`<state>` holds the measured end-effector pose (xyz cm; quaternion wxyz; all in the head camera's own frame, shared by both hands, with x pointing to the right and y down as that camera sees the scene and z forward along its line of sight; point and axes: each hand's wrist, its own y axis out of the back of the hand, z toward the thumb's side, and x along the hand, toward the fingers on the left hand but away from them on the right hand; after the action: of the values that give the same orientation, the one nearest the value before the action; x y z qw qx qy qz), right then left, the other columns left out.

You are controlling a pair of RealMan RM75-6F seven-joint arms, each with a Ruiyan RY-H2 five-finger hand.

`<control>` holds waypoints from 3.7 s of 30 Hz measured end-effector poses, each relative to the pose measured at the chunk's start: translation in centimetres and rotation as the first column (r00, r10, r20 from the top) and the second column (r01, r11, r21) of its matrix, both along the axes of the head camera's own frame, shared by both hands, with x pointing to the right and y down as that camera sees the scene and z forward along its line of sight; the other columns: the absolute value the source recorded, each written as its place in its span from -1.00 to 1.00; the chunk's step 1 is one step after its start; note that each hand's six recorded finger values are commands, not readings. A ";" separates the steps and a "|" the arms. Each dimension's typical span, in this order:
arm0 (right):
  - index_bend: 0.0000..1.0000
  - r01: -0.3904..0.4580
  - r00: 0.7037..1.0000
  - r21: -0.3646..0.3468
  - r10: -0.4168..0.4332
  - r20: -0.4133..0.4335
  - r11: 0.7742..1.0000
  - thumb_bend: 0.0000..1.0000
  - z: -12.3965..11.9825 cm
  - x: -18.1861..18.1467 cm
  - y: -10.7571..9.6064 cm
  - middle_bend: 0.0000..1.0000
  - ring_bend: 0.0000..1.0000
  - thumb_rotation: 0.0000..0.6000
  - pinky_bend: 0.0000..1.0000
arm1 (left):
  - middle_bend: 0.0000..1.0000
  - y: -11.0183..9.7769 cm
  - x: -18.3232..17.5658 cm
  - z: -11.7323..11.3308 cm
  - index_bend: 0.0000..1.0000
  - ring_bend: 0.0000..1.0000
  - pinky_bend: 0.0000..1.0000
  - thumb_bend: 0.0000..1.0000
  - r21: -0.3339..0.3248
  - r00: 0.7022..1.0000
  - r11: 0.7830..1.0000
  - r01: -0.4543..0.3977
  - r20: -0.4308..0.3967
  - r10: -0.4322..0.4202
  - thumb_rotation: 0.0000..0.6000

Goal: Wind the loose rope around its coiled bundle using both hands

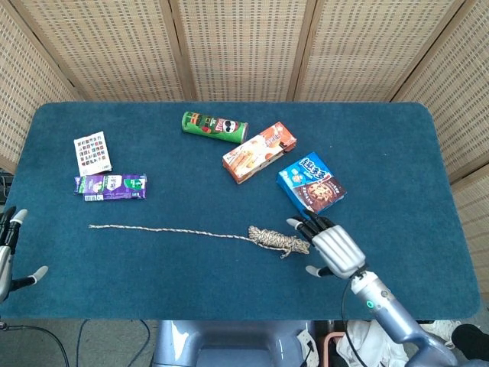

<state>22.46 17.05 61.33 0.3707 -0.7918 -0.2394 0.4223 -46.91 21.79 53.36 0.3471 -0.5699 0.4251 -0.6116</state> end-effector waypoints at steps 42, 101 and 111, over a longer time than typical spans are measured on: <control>-0.36 -0.138 0.957 -0.086 0.110 -0.270 0.987 -0.59 9.6 -4.3 0.6 -0.30 -0.51 1.00 -0.05 | -1.00 -0.3 -0.3 0.5 -1.00 -1.00 -1.00 -1.00 -0.018 1.000 1.000 0.010 -0.002 -0.010 1.00; 0.24 0.033 0.968 0.075 -0.013 -0.251 0.997 -0.05 8.8 -2.1 0.3 0.29 -0.06 1.00 0.39 | -1.00 -7.1 6.3 18.2 -0.19 -1.00 -1.00 -0.42 -0.185 0.958 0.940 -0.285 -0.072 0.277 1.00; 0.24 0.024 0.970 0.071 -0.007 -0.241 0.997 -0.04 8.6 -2.3 0.3 0.29 -0.06 1.00 0.39 | -1.00 -7.3 10.2 21.5 -0.13 -1.00 -1.00 -0.39 -0.221 0.949 0.923 -0.314 -0.117 0.294 1.00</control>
<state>20.18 17.36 69.95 0.4292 -0.7223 -0.2018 0.5034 -36.70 14.51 74.87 0.3495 -0.6908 0.2691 -0.5729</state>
